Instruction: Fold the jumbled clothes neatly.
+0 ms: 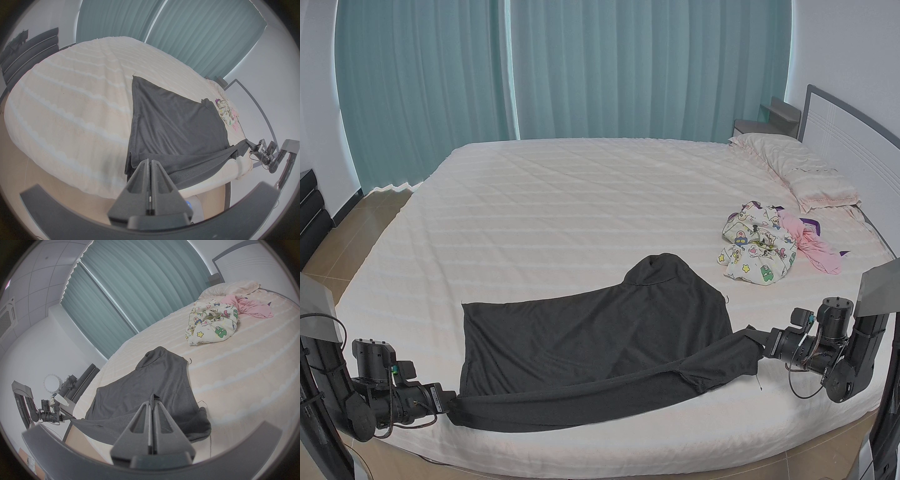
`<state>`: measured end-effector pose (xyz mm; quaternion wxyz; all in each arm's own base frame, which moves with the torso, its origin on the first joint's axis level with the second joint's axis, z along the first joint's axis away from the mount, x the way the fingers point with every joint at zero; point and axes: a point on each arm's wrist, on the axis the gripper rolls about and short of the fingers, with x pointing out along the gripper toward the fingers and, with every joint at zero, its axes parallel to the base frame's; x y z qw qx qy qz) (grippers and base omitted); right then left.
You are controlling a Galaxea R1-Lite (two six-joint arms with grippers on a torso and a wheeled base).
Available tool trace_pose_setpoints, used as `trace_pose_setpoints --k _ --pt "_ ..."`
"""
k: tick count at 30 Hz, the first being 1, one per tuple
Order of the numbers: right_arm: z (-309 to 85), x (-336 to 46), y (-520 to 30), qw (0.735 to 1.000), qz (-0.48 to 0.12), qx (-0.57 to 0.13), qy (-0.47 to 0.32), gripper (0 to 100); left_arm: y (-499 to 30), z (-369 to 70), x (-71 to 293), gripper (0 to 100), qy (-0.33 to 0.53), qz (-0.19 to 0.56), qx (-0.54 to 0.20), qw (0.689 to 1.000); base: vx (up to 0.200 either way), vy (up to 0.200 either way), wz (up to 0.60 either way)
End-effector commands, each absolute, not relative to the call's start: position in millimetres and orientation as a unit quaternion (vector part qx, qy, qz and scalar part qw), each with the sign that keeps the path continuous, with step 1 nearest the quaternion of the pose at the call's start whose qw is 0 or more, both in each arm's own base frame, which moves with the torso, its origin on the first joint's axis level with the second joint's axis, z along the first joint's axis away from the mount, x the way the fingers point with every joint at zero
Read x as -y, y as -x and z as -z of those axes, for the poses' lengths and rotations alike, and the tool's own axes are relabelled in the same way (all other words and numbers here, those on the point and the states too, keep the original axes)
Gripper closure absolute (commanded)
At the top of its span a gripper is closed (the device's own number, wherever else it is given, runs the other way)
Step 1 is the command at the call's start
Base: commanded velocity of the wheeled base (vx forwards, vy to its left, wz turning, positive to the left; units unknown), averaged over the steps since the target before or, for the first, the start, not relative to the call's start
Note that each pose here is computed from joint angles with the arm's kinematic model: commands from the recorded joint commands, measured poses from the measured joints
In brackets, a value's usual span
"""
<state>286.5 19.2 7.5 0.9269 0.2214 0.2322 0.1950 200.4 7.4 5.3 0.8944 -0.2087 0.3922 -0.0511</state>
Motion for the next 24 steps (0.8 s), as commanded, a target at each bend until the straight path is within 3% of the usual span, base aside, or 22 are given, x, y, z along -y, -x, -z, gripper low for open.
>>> trace_pose_setpoints --k 1,13,24 --pt "-2 -21 -296 0.925 -0.197 -0.236 -0.221 100 -206 16 -8 100 0.21 0.042 -0.415 0.884 0.0 0.0 0.0" --pt "4 -22 -322 0.923 -0.186 -0.253 -0.223 100 -236 36 -9 100 0.235 0.011 -0.358 0.903 0.0 0.0 0.0" --pt "11 -25 -338 0.92 -0.186 -0.263 -0.224 100 -247 50 -8 100 0.234 0.012 -0.361 0.903 0.0 0.0 0.0"
